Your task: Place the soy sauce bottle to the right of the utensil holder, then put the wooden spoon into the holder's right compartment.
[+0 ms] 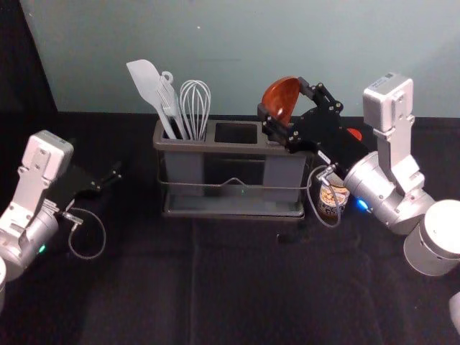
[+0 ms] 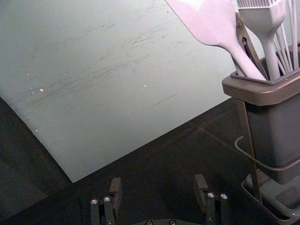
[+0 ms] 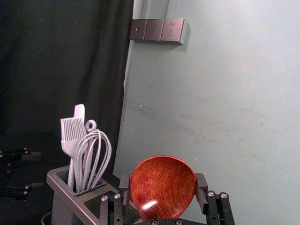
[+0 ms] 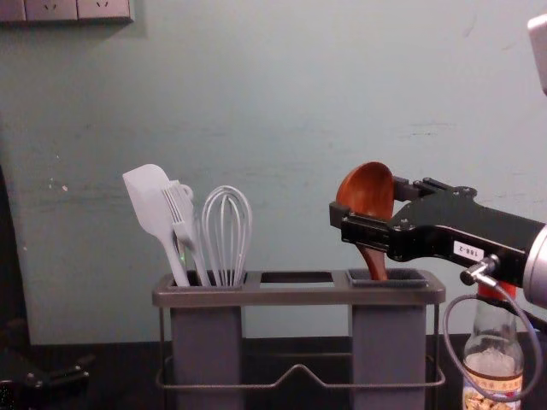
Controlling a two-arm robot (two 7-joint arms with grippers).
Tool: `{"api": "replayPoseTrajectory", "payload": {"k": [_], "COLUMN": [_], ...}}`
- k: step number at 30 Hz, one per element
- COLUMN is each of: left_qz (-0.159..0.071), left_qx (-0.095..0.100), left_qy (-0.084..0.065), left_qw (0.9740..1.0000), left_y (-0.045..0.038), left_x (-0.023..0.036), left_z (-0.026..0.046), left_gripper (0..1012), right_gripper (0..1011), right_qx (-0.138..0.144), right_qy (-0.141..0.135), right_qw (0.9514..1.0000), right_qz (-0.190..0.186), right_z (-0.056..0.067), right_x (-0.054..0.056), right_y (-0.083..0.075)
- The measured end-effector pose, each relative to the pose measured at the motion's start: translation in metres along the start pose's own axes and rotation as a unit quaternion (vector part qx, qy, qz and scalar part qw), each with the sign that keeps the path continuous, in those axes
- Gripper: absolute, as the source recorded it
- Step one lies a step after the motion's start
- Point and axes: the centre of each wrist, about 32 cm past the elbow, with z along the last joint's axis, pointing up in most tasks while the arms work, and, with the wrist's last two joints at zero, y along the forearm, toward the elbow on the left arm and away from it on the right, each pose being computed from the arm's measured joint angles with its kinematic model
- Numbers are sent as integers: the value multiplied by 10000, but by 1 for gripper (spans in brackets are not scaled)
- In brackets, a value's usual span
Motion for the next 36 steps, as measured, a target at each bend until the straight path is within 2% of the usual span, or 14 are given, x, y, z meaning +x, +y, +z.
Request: {"api": "replayPoseTrajectory", "payload": {"k": [7,23,31,36], "left_qz": [0,0,0,0], "left_qx": [0,0,0,0], "left_qy": [0,0,0,0], "left_qw": [10000,10000,10000,10000], "left_y": [0,0,0,0], "left_x": [0,0,0,0], "left_z": [0,0,0,0], "left_gripper": [1005,1005,1005,1005], "right_gripper": [1000,1002,1002,1002], "right_qx": [1,-2,77,-121], "right_qy": [0,-27,-179,-170], "right_qw": [10000,10000,9998,9998], "right_qz": [-2,-4,4,18], "right_z": [0,8,195,401], "right_x": [-1,0,13,30], "right_y": [3,7,-17,-52]}}
